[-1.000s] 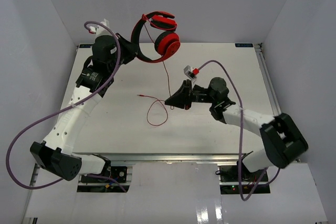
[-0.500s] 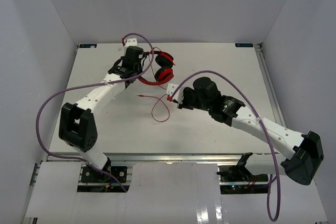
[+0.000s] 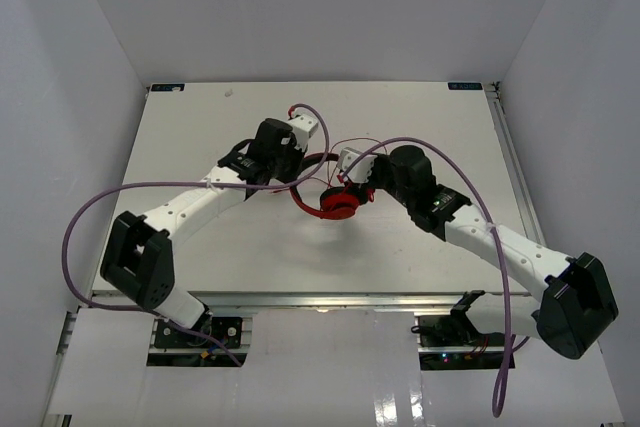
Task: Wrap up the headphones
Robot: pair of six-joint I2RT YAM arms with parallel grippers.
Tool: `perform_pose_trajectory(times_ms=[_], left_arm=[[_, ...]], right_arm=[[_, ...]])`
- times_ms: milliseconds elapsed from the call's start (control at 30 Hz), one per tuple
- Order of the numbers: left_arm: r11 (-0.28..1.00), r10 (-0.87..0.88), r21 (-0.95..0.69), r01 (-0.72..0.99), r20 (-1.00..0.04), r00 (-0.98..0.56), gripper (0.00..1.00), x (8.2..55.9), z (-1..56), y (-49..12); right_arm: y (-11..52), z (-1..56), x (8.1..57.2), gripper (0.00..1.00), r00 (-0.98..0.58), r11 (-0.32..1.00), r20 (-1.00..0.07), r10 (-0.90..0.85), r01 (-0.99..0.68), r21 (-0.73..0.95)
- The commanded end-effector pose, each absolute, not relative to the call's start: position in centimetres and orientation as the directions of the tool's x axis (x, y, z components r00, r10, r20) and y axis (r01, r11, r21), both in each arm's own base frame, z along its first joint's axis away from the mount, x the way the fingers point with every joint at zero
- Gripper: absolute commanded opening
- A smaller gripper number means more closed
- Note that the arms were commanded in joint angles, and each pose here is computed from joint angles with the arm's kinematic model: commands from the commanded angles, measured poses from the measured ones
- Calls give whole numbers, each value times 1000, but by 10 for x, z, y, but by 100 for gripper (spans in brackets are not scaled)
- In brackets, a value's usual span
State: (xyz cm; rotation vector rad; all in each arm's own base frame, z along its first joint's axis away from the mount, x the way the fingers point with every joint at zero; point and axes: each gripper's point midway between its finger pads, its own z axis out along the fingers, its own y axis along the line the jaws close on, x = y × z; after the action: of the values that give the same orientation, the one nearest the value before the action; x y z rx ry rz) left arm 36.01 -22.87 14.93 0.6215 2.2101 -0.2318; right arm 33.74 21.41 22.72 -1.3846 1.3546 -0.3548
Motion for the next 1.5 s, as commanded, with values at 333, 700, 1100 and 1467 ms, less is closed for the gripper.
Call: perform_pose_trajectory(times_ms=[333,700,1100,1467], left_arm=[[451,255,-193,872,-908,-333,0,274,250,-290],[513,140,-200,835,-940,-311,0,279,349,-286],[439,30,-296,849,-939,-343,0,264,408,-306],[574,-254,-332,749,-941,-222,0,296,488,-289]], right_arm=[[240,249,307,8,203,299,-937,-285,-910,-288],[251,257,255,19,-66,-72,-997,-25,-995,68],[279,291,240,75,-203,-211,-973,105,-961,178],[290,273,194,76,-309,-289,-941,140,-921,260]])
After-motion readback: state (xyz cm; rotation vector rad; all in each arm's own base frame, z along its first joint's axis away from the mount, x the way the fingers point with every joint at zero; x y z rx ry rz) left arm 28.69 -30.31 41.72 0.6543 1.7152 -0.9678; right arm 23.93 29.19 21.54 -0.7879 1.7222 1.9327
